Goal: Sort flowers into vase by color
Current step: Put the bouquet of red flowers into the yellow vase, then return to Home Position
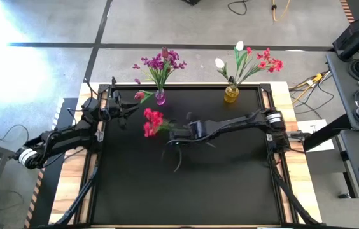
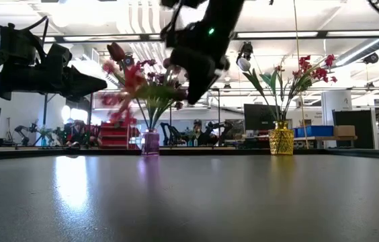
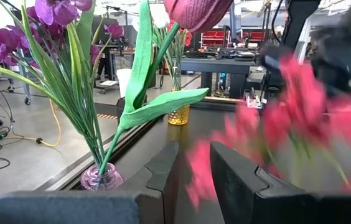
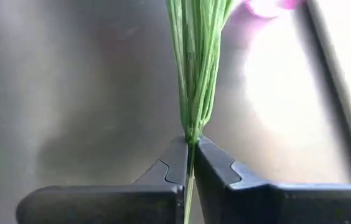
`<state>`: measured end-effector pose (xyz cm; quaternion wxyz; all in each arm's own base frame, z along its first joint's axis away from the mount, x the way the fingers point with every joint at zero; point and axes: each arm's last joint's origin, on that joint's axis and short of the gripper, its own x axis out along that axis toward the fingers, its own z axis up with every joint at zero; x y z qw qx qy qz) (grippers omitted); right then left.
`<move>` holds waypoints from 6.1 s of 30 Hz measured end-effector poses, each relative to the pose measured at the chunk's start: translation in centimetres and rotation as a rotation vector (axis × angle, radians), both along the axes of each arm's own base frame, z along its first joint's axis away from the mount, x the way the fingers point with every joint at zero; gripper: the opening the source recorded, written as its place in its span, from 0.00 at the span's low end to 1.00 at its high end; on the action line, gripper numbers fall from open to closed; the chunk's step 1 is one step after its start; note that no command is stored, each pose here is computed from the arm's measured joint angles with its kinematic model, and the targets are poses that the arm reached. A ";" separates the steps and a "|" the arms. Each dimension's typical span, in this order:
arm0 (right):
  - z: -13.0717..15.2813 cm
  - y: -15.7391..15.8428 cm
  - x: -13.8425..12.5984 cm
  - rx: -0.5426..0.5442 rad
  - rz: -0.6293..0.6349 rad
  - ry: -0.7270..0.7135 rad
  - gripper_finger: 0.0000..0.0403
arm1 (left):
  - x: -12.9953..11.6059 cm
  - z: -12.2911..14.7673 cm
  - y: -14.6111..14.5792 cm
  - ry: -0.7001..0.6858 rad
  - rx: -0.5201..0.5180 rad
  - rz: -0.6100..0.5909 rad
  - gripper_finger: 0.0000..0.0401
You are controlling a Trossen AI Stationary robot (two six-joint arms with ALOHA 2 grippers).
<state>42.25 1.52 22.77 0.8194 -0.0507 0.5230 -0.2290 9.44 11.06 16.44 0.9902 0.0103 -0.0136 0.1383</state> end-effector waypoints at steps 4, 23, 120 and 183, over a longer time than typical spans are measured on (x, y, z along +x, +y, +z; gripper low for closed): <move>2.5 0.0 -2.5 -0.122 -0.053 -0.134 0.03 | 0.0 0.0 0.0 0.001 -0.002 0.000 0.19; 4.5 -4.6 -18.5 -0.800 -0.676 -0.538 0.03 | 0.0 0.0 0.0 -0.001 0.001 0.000 0.19; -5.4 -16.6 -23.2 -0.827 -0.653 -0.809 0.33 | 0.0 0.0 0.0 0.005 0.008 0.000 0.19; -6.6 -1.5 -25.9 -0.078 0.305 -0.815 0.02 | 5.1 -0.5 -7.6 0.028 -0.028 -0.176 0.00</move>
